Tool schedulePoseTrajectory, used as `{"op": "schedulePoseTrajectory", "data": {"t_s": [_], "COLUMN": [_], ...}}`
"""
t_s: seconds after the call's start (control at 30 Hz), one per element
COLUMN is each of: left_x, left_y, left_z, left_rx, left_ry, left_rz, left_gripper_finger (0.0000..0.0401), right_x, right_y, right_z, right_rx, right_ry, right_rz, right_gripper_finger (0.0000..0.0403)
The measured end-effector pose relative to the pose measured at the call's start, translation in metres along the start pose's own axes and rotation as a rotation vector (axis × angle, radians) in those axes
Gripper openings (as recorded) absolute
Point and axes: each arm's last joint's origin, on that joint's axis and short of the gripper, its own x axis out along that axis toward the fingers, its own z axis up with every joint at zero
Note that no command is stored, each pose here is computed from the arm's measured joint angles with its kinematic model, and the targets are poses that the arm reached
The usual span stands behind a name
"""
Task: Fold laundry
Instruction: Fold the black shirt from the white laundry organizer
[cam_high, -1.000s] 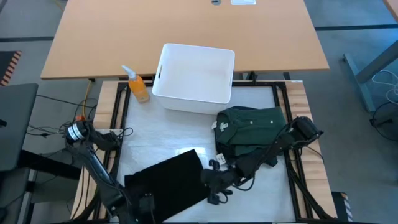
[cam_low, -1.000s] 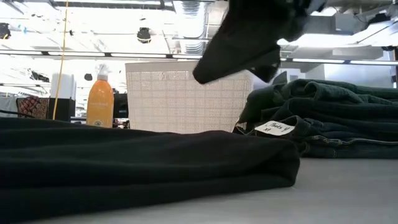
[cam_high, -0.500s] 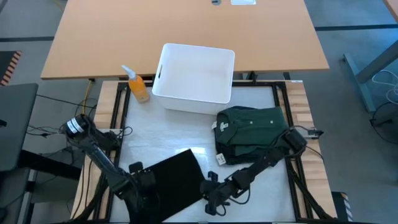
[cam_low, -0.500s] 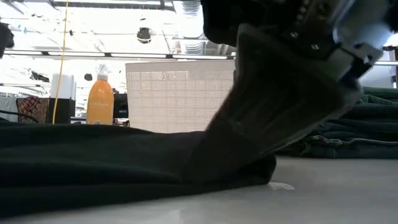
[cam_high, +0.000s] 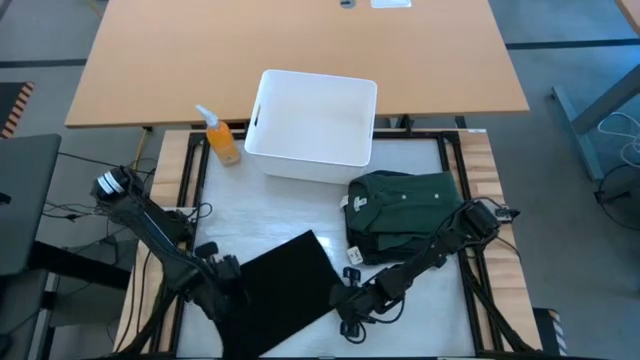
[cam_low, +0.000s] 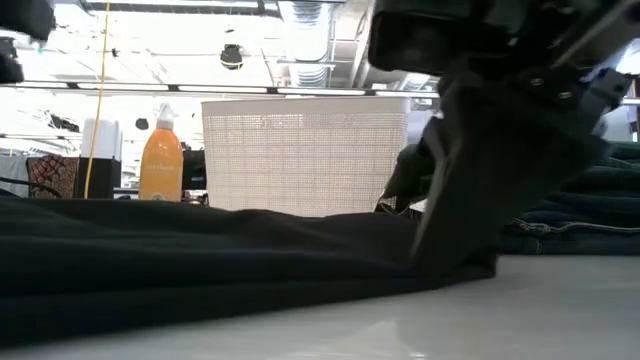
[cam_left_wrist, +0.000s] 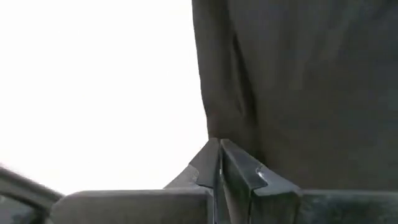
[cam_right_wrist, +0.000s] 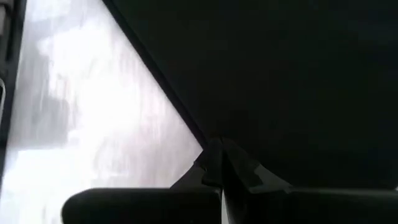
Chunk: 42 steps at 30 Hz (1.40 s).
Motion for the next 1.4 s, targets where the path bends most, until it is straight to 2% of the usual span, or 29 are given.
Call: {"op": "schedulePoseTrajectory", "data": {"t_s": [0.1,0.2,0.27,0.37,0.5,0.67,0.77,0.9,1.07,1.2,1.4], "left_x": [-0.016,-0.020,-0.016,0.002,0.026,0.047,0.047,0.044,0.038,0.025,0.004], "left_y": [0.004,-0.001,-0.006,-0.009,-0.012,-0.001,0.000,-0.001,0.003,0.013,0.029], "left_z": [0.001,-0.001,-0.005,-0.014,-0.024,-0.034,-0.034,-0.033,-0.033,-0.038,-0.040], "left_rx": [-0.023,-0.022,-0.011,0.006,-0.023,-0.078,-0.075,-0.013,0.024,0.049,0.022], "left_ry": [-0.107,-0.156,-0.136,-0.079,-0.025,0.105,0.093,0.061,0.050,-0.035,-0.231], "left_rz": [-0.076,-0.186,-0.256,-0.296,-0.362,-0.318,-0.307,-0.296,-0.258,-0.201,-0.181], "left_gripper_finger": [0.0001,0.0001,0.0000,0.0000,0.0000,0.0000,0.0000,0.0000,0.0000,0.0000,0.0000], "right_x": [-0.009,-0.019,-0.022,-0.015,-0.006,-0.002,0.000,0.007,0.008,-0.003,-0.045], "right_y": [0.000,0.002,0.006,0.012,0.016,0.010,0.008,0.000,-0.004,-0.003,-0.005], "right_z": [0.003,0.013,0.020,0.026,0.026,0.018,0.012,-0.006,-0.012,-0.008,0.006], "right_rx": [-0.028,-0.034,-0.028,-0.039,-0.056,-0.036,0.000,0.066,0.116,0.115,0.118], "right_ry": [-0.011,-0.090,-0.162,-0.257,-0.282,-0.234,-0.218,-0.163,-0.112,-0.071,-0.073], "right_rz": [0.003,0.018,0.034,0.092,0.151,0.125,0.129,0.099,0.124,0.190,0.218], "right_gripper_finger": [0.0018,0.0018,0.0018,0.0018,0.0018,0.0018,0.0018,0.0018,0.0018,0.0020,0.0035]}}
